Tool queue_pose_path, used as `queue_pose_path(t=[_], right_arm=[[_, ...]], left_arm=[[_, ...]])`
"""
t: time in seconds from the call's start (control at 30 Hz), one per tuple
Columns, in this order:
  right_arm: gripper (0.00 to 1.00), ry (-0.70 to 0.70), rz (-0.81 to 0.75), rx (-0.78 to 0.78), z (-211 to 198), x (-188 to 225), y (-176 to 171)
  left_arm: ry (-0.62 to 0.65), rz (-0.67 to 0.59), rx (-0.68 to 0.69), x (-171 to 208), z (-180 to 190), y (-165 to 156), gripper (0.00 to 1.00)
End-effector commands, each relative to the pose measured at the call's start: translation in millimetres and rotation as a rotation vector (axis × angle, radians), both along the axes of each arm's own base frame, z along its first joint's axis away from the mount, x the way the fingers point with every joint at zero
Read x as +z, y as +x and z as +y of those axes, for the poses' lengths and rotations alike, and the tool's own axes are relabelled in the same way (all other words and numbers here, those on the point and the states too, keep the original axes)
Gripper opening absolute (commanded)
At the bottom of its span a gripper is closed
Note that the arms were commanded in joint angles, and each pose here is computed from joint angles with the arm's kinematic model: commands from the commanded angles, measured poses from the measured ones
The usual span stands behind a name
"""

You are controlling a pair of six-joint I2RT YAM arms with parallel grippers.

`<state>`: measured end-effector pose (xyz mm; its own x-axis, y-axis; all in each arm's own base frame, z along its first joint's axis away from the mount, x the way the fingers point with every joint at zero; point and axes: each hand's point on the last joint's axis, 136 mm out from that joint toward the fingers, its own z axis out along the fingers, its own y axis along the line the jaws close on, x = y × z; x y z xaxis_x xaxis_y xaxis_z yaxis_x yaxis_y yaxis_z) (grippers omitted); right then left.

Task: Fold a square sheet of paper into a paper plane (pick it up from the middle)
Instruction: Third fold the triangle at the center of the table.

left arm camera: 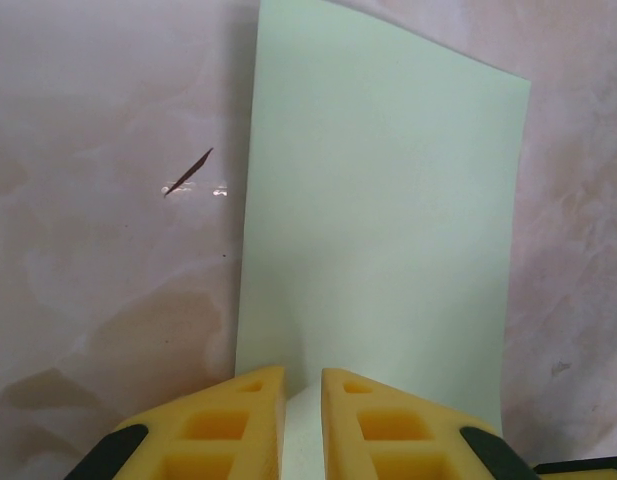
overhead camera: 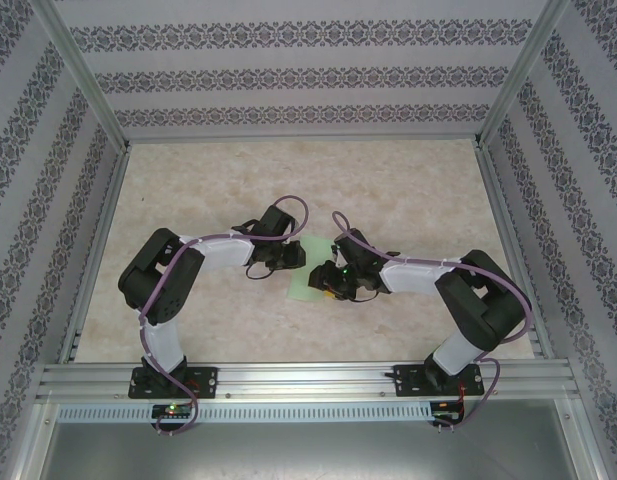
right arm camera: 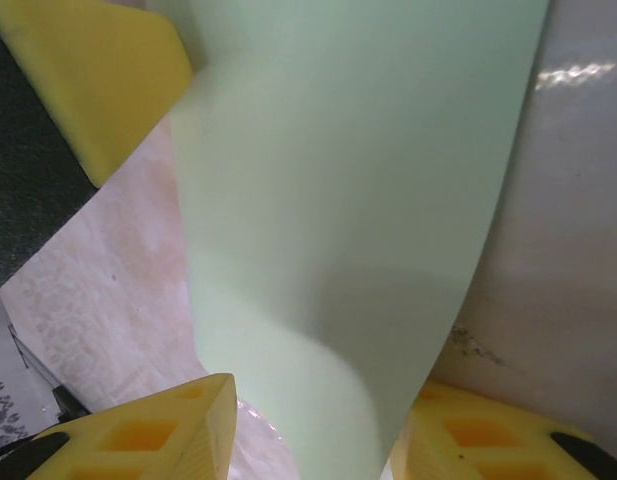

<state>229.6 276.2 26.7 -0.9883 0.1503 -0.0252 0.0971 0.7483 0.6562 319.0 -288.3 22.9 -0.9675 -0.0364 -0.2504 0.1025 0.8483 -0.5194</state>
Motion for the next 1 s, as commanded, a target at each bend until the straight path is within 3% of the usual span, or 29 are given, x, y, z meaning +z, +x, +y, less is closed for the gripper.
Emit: queue_pose_path(t=[0.0, 0.2, 0.73, 0.8, 0.87, 0.97], right_arm=[[0.43, 0.010, -0.064, -0.022, 3, 11, 12], [0.42, 0.026, -0.069, -0.052, -4, 13, 27], [0.25, 0.016, -0.066, -0.054, -11, 8, 55], [0.22, 0.014, -0.064, -0.053, -11, 8, 55], [0.11, 0.015, -0.060, -0.049, -11, 9, 54], [0.06, 0.020, -0.057, -0.048, -11, 10, 55]], left_arm=[[-0.026, -0.019, 0.009, 9, 0, 5, 0.19], [-0.036, -0.040, -0.001, 16, -1, 6, 0.19], [-0.017, -0.052, -0.030, 17, 1, 4, 0.19], [-0.015, -0.070, -0.036, 22, 1, 4, 0.21], [-0.014, -0.104, -0.046, 32, 2, 5, 0.26], [-0.008, -0.182, -0.072, 53, 7, 2, 0.35]])
